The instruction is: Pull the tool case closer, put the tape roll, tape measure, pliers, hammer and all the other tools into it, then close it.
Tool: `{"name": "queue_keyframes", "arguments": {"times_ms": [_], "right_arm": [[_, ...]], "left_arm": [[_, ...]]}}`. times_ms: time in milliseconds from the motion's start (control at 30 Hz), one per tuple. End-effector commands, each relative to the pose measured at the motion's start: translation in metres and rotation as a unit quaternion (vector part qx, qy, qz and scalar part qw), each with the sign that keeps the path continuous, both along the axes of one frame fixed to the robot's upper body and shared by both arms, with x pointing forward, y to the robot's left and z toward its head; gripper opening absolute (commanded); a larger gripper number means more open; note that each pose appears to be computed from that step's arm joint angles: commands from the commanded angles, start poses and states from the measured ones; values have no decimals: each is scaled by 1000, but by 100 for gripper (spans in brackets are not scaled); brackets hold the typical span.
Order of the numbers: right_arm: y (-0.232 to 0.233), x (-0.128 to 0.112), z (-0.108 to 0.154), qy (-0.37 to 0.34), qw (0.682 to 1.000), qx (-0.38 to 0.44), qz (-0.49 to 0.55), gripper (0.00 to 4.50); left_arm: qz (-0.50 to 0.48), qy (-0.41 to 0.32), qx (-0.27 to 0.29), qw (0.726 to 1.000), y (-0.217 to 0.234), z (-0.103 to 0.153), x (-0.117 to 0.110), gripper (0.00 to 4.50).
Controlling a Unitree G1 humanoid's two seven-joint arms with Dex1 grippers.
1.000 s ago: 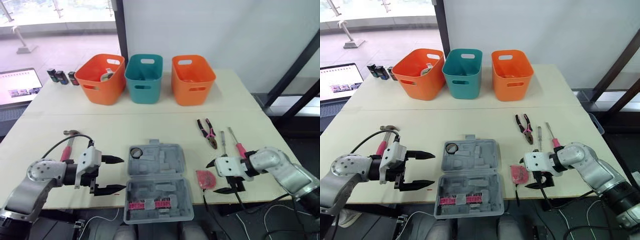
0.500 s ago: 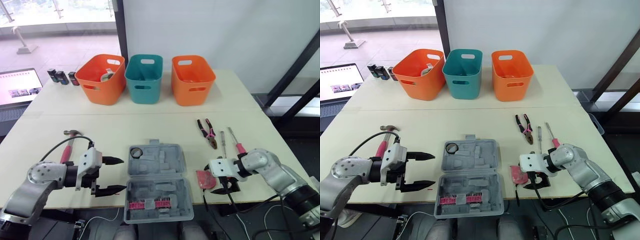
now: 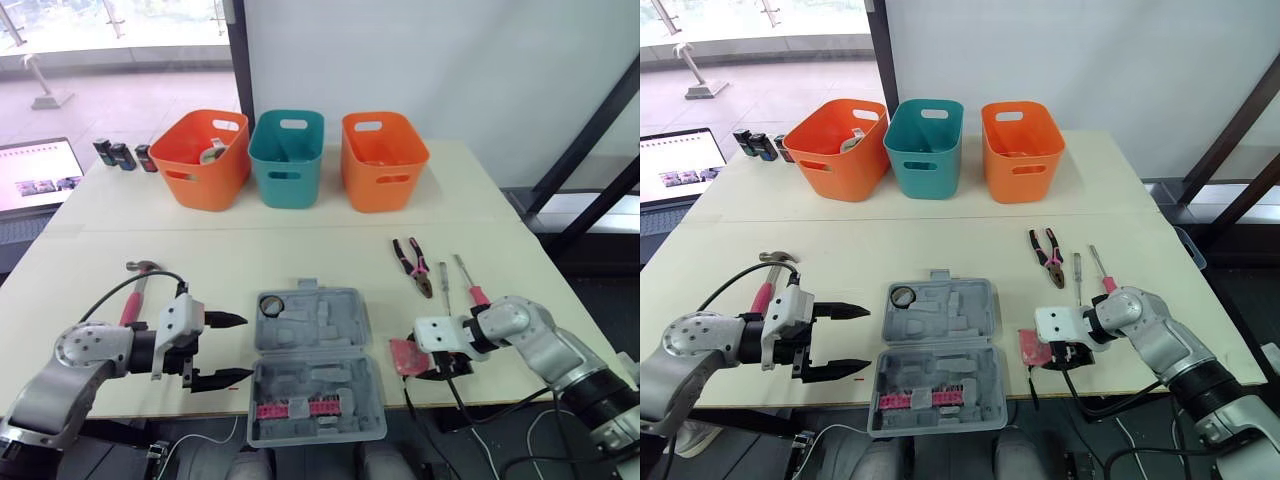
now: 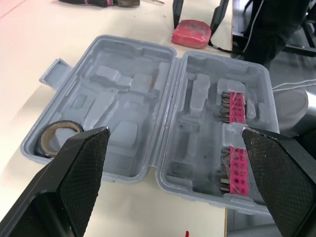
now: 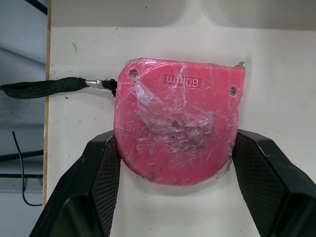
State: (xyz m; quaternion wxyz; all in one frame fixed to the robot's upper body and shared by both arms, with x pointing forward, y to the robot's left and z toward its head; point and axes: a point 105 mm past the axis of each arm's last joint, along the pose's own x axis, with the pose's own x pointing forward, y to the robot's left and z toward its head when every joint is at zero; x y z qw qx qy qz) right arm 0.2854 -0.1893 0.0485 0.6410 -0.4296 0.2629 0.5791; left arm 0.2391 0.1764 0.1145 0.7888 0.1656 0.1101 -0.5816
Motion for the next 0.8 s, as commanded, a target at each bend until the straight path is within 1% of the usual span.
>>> {"name": "queue_keyframes", "arguments": {"times_ms": [33, 100, 167, 200, 300, 433, 467, 533, 633, 700, 800], "right_arm": [[8, 0, 9, -14, 1000, 12, 5, 283], [8, 0, 11, -17, 1000, 12, 5, 283], [13, 6, 28, -28, 999, 23, -4, 283], [19, 9, 43, -26, 999, 41, -21, 283], [29, 11, 67, -16, 997, 65, -42, 283], [45, 9, 99, 0, 998, 48, -40, 283], [54, 16, 107, -15, 998, 49, -49, 283], [68, 31, 114, -42, 995, 33, -79, 283], [98, 33, 125, -43, 996, 43, -62, 283], [110, 37, 122, -44, 998, 8, -51, 283], [114, 48, 116, -66, 996, -50, -40, 283]], "left_arm": [[0, -17, 4, 1000, 1, 7, 2, 450], [1, -17, 5, 1000, 1, 7, 2, 450], [5, -18, 5, 1000, 2, 7, 2, 450], [8, -18, 5, 1000, 3, 7, 3, 450], [16, -20, 6, 1000, 5, 7, 5, 450], [33, -31, 15, 999, 13, 10, 14, 450], [37, -35, 18, 999, 15, 11, 16, 450], [44, -40, 21, 998, 19, 13, 21, 450], [49, -44, 24, 998, 22, 13, 26, 450], [49, -47, 24, 997, 22, 14, 29, 450], [47, -51, 22, 997, 19, 16, 32, 450]]}}
